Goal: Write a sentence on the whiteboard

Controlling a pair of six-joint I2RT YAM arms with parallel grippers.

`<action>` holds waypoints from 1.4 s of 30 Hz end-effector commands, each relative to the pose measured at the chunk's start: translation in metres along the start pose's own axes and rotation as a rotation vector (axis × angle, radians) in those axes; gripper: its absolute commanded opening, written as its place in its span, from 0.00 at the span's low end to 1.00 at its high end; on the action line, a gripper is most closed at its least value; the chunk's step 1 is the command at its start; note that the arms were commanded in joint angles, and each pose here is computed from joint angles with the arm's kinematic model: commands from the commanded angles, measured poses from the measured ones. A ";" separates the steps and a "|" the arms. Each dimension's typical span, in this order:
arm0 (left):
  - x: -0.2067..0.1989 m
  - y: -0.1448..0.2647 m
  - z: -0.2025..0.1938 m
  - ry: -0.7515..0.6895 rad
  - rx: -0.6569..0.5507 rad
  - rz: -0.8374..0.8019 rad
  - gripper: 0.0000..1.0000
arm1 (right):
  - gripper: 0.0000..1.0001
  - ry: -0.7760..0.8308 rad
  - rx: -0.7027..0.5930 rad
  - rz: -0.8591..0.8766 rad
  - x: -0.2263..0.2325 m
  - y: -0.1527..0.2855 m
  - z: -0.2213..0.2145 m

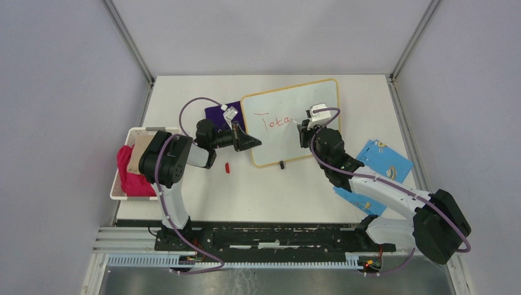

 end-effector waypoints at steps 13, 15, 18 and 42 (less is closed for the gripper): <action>0.010 -0.001 -0.001 -0.015 0.000 0.048 0.02 | 0.00 -0.049 -0.116 -0.050 -0.018 0.001 0.048; 0.009 -0.001 0.000 -0.016 -0.001 0.048 0.02 | 0.00 -0.049 -0.115 -0.054 -0.019 -0.002 0.049; 0.009 -0.001 0.000 -0.016 -0.001 0.049 0.02 | 0.00 -0.048 -0.114 -0.053 -0.019 -0.005 0.050; 0.011 -0.002 -0.002 -0.013 0.006 0.054 0.02 | 0.00 -0.042 -0.023 -0.025 -0.013 0.000 0.005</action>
Point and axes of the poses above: each gripper's point midway between its finger pads, its own y axis back along the fingers, its own x axis along the line the jaws close on, z = x × y, the point moved 2 cm from there along y, back along the fingers, and after that the axes turned 14 degrees about y, right-handed, at the moved point
